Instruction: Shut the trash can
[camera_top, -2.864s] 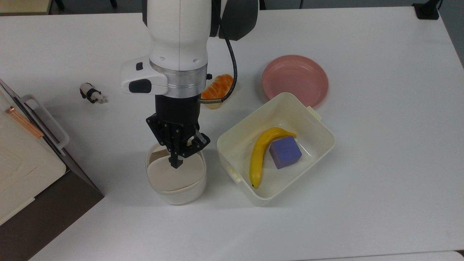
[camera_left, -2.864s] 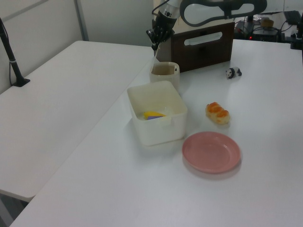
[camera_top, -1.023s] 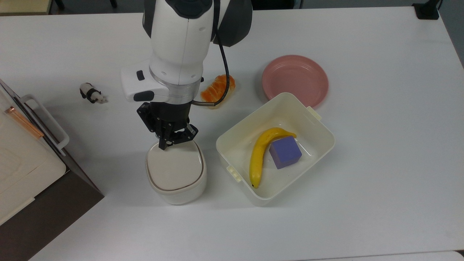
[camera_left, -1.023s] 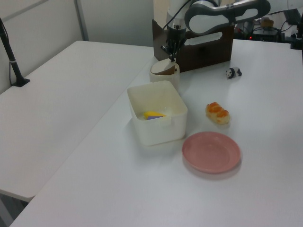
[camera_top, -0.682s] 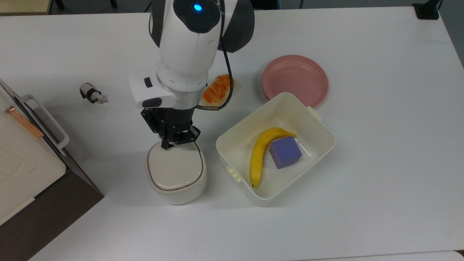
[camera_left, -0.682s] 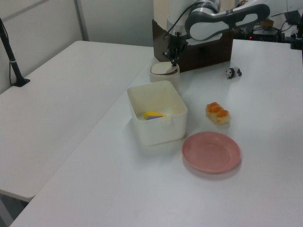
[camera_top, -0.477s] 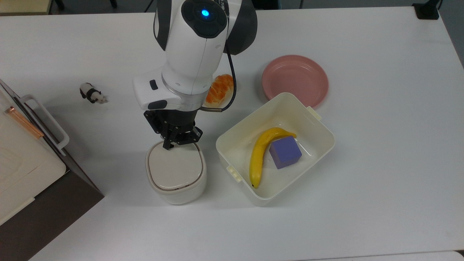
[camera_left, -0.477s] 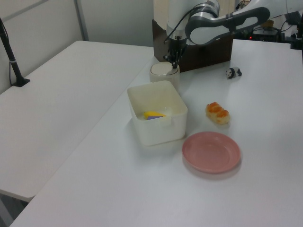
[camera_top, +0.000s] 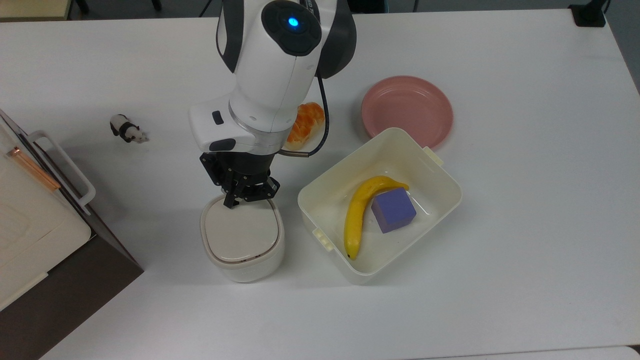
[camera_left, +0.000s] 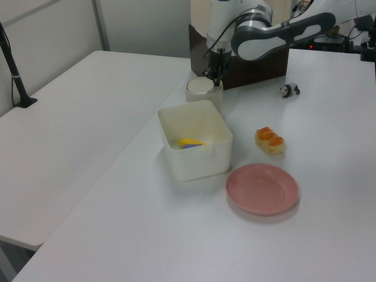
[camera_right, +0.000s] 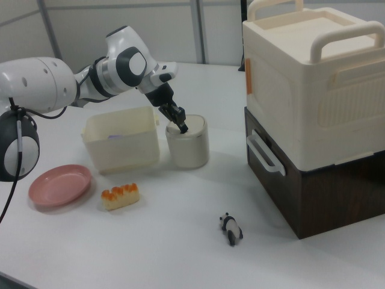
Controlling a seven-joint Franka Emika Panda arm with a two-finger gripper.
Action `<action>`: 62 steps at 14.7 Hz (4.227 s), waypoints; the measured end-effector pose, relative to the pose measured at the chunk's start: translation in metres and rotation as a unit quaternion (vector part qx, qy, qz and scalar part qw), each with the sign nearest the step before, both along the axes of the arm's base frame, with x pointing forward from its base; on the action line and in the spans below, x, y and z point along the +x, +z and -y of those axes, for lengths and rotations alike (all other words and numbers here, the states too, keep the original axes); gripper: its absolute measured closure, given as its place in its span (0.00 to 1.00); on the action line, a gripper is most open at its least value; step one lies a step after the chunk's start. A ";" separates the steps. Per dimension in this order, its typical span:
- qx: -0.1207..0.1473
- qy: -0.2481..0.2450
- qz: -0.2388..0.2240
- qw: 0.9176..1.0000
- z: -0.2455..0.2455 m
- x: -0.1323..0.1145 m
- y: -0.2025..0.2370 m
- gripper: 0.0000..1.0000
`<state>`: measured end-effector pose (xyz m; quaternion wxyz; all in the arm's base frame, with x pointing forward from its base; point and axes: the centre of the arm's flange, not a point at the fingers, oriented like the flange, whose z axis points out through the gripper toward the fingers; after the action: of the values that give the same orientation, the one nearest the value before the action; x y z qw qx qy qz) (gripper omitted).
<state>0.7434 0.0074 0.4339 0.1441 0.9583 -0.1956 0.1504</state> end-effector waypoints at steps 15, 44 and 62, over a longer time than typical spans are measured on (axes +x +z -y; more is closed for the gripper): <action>0.105 0.020 0.008 0.994 0.055 -0.024 0.090 0.99; 0.171 0.176 -0.076 0.966 0.116 -0.132 0.227 0.00; 0.173 0.190 -0.093 0.962 0.091 -0.148 0.232 0.00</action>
<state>0.5951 -0.0837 0.6662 -0.0380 0.9979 -0.0183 0.0492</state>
